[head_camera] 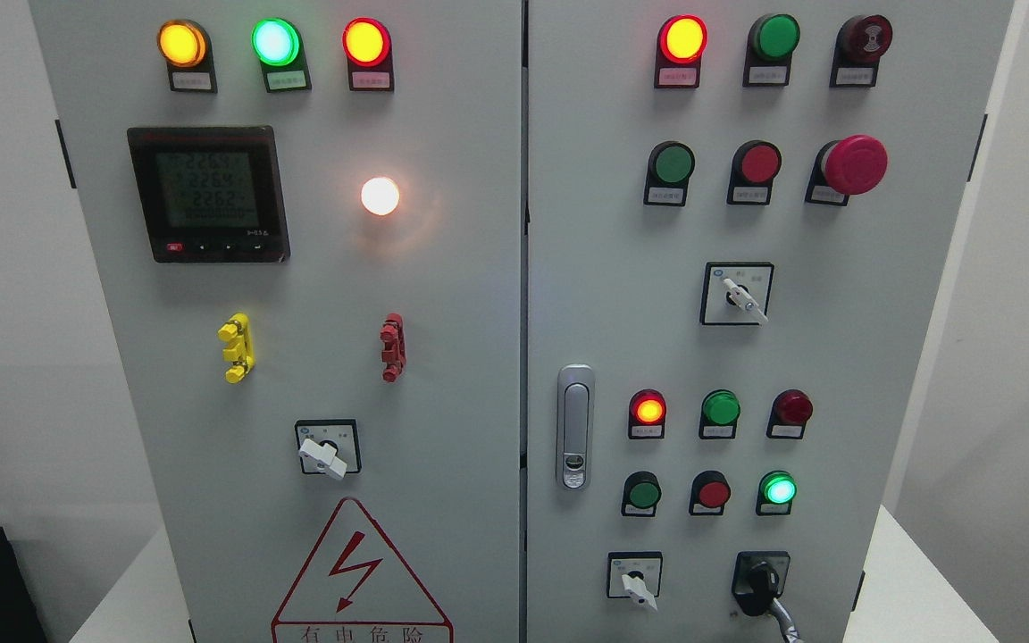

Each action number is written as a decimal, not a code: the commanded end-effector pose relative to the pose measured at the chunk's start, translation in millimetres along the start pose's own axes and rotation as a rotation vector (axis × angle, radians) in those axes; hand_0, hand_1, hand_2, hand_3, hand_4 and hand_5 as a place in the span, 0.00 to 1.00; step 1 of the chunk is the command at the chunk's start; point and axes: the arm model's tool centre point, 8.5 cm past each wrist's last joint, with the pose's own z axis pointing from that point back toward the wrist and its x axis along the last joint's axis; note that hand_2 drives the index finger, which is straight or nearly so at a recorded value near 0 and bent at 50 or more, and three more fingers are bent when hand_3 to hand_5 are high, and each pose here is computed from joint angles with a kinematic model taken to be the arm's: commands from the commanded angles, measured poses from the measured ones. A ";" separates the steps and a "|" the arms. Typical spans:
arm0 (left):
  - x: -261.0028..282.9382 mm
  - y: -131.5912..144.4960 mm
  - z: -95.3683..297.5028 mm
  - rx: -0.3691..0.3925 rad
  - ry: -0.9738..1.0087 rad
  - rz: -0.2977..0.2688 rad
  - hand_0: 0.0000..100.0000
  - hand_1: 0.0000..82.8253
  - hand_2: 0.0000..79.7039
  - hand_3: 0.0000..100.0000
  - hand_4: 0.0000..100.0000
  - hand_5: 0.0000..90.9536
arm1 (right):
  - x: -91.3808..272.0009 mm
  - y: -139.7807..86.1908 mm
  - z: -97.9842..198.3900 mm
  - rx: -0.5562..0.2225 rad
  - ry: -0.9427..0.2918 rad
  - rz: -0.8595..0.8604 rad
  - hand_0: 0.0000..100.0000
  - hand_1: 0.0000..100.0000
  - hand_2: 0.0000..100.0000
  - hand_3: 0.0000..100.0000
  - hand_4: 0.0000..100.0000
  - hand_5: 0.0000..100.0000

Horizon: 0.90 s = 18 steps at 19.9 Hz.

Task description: Trip black knob to open circuit

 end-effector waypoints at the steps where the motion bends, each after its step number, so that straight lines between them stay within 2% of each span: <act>1: -0.2 -0.5 0.0 0.000 0.002 0.003 0.12 0.47 0.00 0.00 0.00 0.00 | 15.3 -1.9 -2.7 0.009 -0.061 -0.001 0.58 0.77 0.00 1.00 1.00 0.94; 10: -0.2 -1.5 0.0 -0.002 0.002 0.004 0.12 0.47 0.00 0.00 0.00 0.00 | 8.1 -24.2 7.7 -0.049 -0.037 0.021 0.60 0.78 0.00 1.00 1.00 0.93; 16: -0.2 -0.5 0.0 0.000 0.002 0.003 0.12 0.47 0.00 0.00 0.00 0.00 | 8.8 -26.2 23.1 -0.056 -0.031 0.017 0.61 0.78 0.00 1.00 1.00 0.93; 18: -0.2 -1.5 0.0 -0.002 0.002 0.004 0.12 0.47 0.00 0.00 0.00 0.00 | 10.7 -25.9 30.3 -0.057 -0.032 0.015 0.69 0.77 0.00 1.00 1.00 0.92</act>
